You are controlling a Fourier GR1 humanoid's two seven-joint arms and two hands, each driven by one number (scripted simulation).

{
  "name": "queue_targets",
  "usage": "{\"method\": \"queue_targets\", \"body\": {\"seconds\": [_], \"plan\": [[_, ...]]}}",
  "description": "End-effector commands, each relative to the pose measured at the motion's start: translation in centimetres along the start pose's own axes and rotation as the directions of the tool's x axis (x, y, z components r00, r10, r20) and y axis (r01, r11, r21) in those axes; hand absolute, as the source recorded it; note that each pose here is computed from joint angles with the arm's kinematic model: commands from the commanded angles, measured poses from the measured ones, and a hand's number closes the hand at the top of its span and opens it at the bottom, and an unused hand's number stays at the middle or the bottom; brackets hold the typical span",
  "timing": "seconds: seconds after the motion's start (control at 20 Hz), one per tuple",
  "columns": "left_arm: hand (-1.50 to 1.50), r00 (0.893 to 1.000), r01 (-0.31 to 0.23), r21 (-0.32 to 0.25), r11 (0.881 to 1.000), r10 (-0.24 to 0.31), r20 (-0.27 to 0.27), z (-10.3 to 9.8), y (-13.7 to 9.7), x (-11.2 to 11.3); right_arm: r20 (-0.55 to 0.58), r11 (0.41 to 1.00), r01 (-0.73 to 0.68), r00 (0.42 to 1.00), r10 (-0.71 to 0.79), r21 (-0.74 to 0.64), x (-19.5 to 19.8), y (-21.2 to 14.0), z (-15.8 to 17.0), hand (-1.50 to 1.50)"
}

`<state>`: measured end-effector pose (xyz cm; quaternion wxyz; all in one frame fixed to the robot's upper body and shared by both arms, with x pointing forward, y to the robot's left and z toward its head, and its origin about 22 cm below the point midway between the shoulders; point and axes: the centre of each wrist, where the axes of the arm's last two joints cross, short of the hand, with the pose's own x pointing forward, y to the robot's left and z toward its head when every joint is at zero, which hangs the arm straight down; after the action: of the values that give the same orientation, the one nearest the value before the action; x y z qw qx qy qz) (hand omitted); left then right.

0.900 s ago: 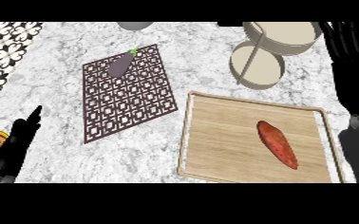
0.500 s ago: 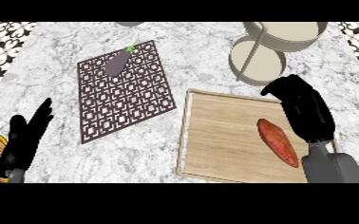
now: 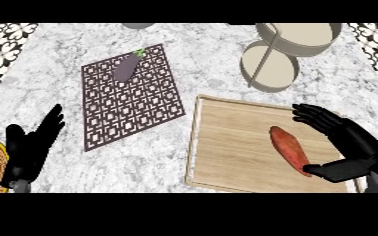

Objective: Pick the sweet potato from the tray and place it in the tiered basket

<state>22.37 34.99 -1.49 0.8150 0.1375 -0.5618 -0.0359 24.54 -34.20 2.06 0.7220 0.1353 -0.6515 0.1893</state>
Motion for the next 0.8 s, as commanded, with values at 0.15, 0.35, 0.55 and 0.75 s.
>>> {"method": "queue_targets", "body": {"seconds": [0.15,0.35,0.55,0.75], "plan": [[0.00,1.000,-0.017,-0.028,0.999,0.017,0.021,-0.4,0.2,-0.3,-0.153,0.906,-0.351,0.908,0.391,0.235,4.5,-5.6,0.1,-1.50],[0.00,1.000,-0.008,-0.033,0.999,0.008,-0.001,-1.1,-0.2,1.2,-0.148,0.825,-0.348,0.880,0.452,0.446,5.3,-4.5,-2.7,-1.50],[0.00,1.000,-0.017,-0.016,1.000,0.017,-0.008,-0.1,0.1,-0.3,-0.119,0.821,-0.352,0.887,0.446,0.449,6.8,-4.9,-6.7,-1.50],[0.00,1.000,-0.003,-0.019,1.000,0.003,-0.003,1.0,-0.5,-1.4,-0.179,0.790,-0.340,0.856,0.484,0.510,8.1,-3.9,-8.0,-1.50]]}}
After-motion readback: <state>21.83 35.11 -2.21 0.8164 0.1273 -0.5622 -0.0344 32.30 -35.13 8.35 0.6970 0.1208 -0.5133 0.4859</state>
